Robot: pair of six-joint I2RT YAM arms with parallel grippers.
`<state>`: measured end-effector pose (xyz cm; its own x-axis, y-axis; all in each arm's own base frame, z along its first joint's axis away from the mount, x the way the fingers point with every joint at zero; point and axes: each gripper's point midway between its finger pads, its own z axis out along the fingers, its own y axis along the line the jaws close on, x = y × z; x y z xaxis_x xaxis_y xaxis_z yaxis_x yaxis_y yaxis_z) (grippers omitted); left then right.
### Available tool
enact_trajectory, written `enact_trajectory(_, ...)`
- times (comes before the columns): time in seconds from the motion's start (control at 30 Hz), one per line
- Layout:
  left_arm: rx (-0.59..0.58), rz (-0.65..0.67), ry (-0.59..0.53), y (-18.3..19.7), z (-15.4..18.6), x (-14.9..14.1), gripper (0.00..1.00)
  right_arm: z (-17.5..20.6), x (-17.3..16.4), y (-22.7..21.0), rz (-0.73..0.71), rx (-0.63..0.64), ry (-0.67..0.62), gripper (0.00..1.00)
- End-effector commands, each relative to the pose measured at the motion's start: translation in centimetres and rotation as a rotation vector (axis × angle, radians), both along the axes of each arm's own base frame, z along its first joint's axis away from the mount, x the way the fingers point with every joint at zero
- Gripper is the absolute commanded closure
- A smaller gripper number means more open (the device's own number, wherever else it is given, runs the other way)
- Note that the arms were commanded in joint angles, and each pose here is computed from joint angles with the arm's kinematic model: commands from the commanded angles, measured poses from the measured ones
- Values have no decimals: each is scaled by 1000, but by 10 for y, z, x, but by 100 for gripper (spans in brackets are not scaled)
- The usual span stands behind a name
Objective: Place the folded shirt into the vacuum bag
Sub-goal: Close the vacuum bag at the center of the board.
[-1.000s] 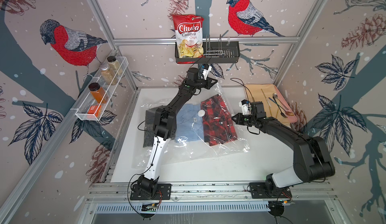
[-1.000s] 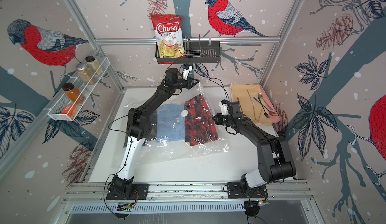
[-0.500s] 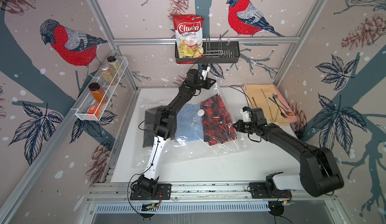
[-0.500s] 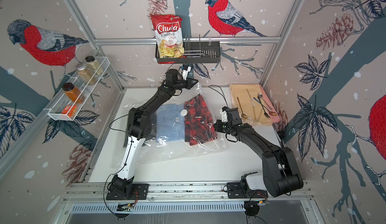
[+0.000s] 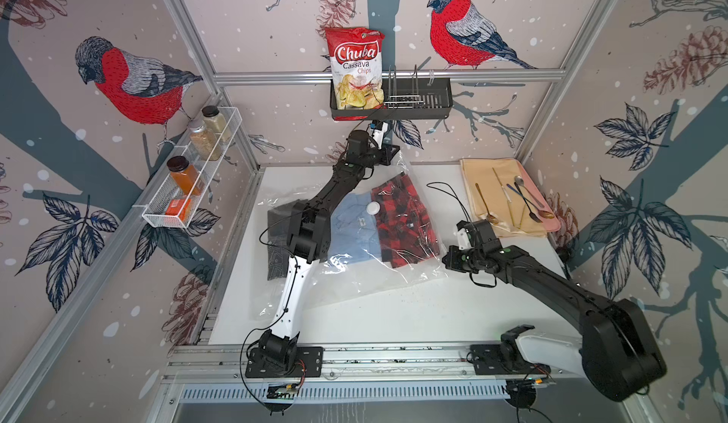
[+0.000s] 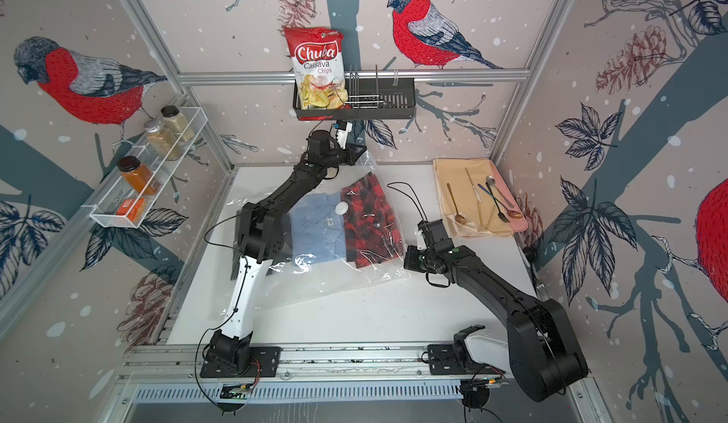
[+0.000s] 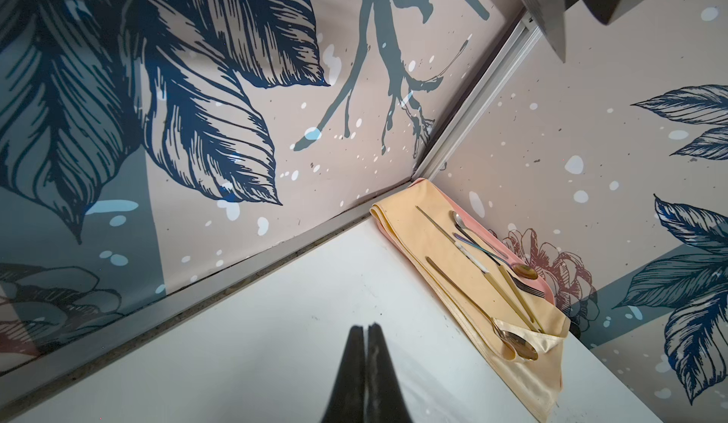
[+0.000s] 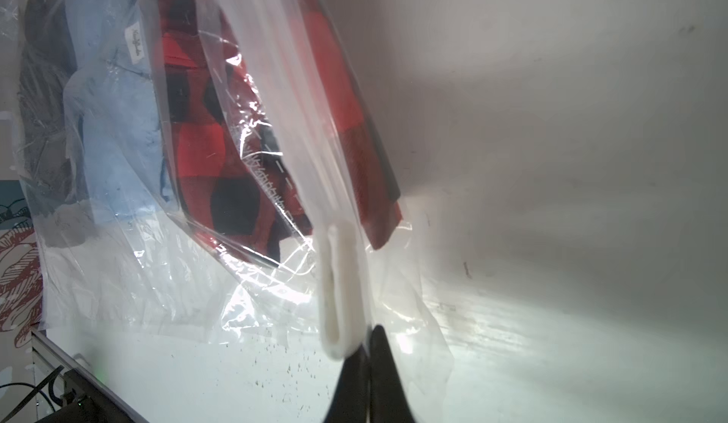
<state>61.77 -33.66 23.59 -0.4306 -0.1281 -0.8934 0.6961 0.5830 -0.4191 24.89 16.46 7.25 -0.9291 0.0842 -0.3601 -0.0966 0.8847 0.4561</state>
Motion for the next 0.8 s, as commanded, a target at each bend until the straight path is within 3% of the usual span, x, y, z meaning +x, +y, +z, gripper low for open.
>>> enact_trajectory(0.0, -35, 58, -102, 13, 25, 13, 100, -16, -22, -6, -21, -45, 97, 100)
enact_trajectory(0.33, -39, 18, -85, 10, 19, 5, 100, -17, -23, -7, -41, -48, 81, 99)
enact_trajectory(0.6, -41, -112, -66, -1, 15, -19, 100, 31, 17, -14, -85, -4, -59, 59)
enact_trajectory(0.77, -29, -180, -47, -6, 4, -29, 100, 67, 41, -26, -97, 70, -165, 50)
